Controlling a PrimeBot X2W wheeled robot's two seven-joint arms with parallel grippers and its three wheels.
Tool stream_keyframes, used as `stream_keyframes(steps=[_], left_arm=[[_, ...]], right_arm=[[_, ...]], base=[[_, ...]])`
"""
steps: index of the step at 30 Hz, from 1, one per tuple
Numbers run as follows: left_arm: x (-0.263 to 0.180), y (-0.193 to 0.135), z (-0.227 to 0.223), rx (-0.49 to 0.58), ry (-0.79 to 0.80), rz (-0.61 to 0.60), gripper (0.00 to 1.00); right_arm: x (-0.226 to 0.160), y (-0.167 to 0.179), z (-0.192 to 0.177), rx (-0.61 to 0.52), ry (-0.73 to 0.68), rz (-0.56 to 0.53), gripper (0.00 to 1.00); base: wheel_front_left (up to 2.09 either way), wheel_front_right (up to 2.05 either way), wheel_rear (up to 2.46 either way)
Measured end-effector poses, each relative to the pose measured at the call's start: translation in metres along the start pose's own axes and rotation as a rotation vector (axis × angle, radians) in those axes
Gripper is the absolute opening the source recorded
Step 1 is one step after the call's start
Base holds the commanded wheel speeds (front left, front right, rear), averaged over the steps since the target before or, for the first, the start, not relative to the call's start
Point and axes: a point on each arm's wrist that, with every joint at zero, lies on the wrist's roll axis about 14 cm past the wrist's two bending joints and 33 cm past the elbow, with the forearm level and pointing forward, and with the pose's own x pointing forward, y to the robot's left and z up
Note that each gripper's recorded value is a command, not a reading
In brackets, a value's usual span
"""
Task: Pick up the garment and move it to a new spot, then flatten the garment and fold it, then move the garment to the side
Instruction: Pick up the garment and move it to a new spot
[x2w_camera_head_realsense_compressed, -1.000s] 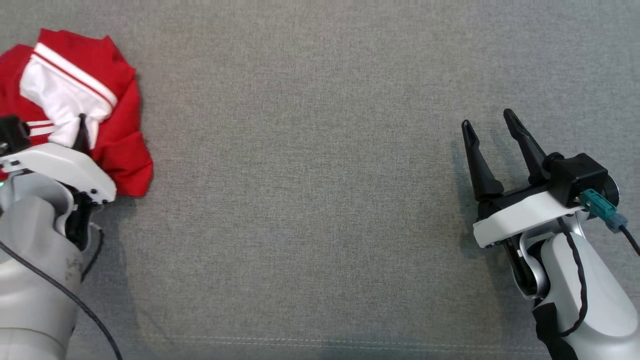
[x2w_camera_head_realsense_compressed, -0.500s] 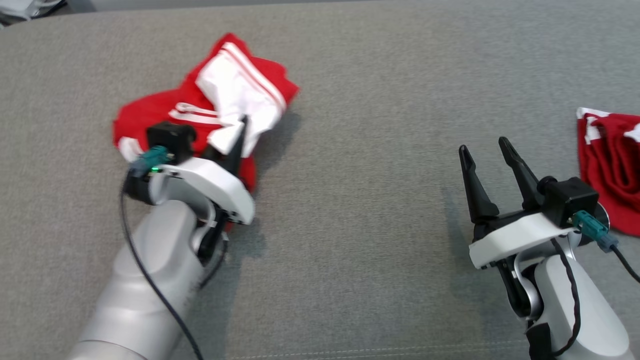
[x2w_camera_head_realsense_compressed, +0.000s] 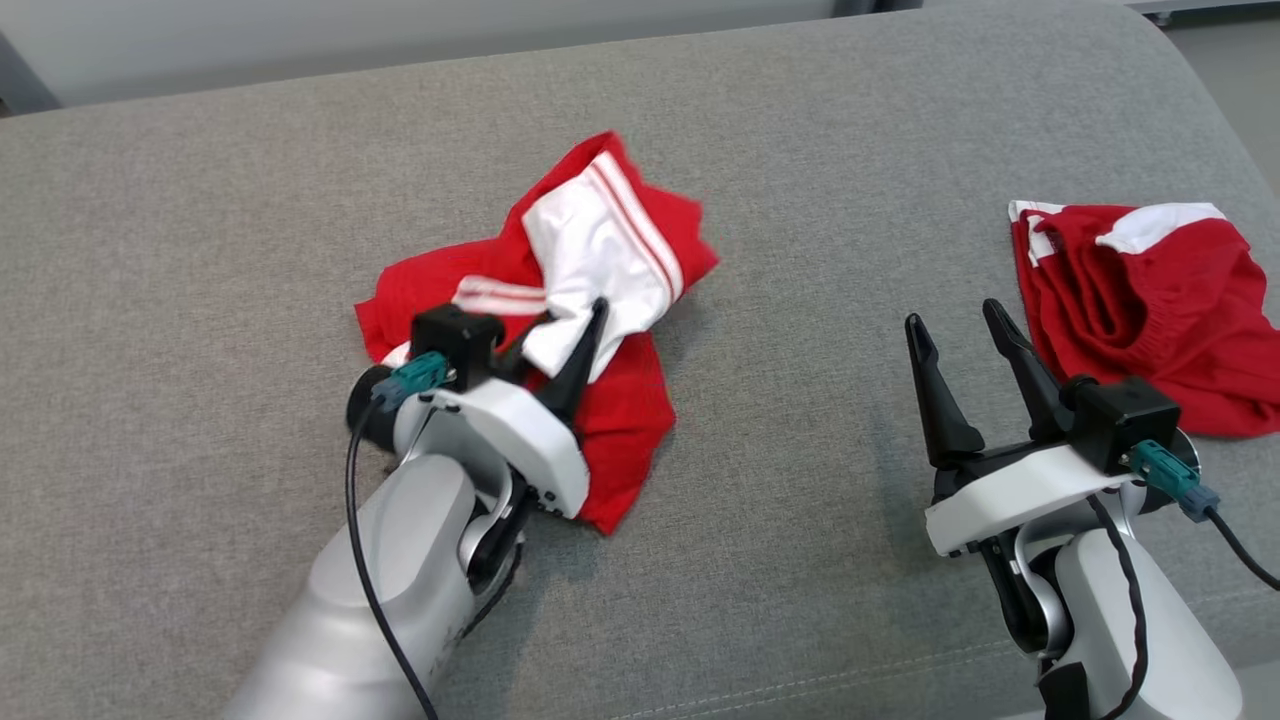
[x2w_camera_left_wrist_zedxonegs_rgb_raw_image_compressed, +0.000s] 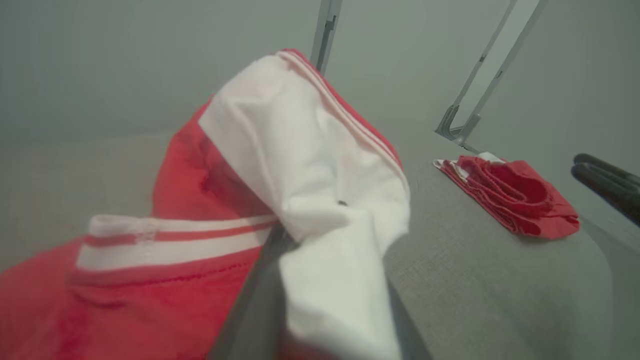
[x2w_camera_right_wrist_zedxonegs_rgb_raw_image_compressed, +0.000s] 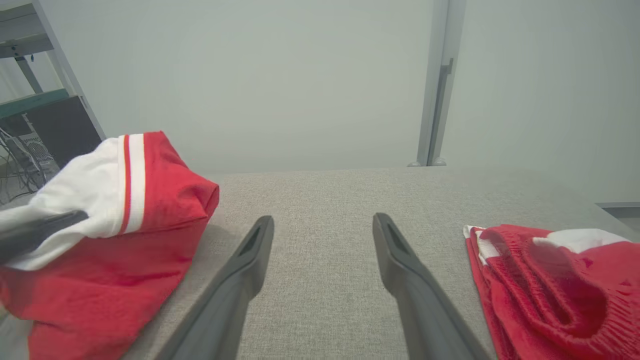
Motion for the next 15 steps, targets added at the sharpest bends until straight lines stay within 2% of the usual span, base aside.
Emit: stream_keyframes(steps=[3, 8, 15], left_arm=[[-0.006, 0.02, -0.009, 0.021, 0.022, 0.081, 1.0], [-0.022, 0.052, 0.015, 0.091, -0.056, 0.198, 1.0], [-0.084, 0.096, 0.038, 0.124, -0.167, 0.394, 1.0]], right_arm=[[-0.001, -0.002, 0.0, 0.0, 0.001, -0.006, 1.0], [0.002, -0.001, 0.006, 0.006, -0.018, -0.006, 1.0], [0.0, 0.013, 0.013, 0.016, -0.04, 0.027, 1.0]], base=[[0.0, 0.0, 0.0], [0.0, 0.0, 0.0], [0.0, 0.0, 0.0]])
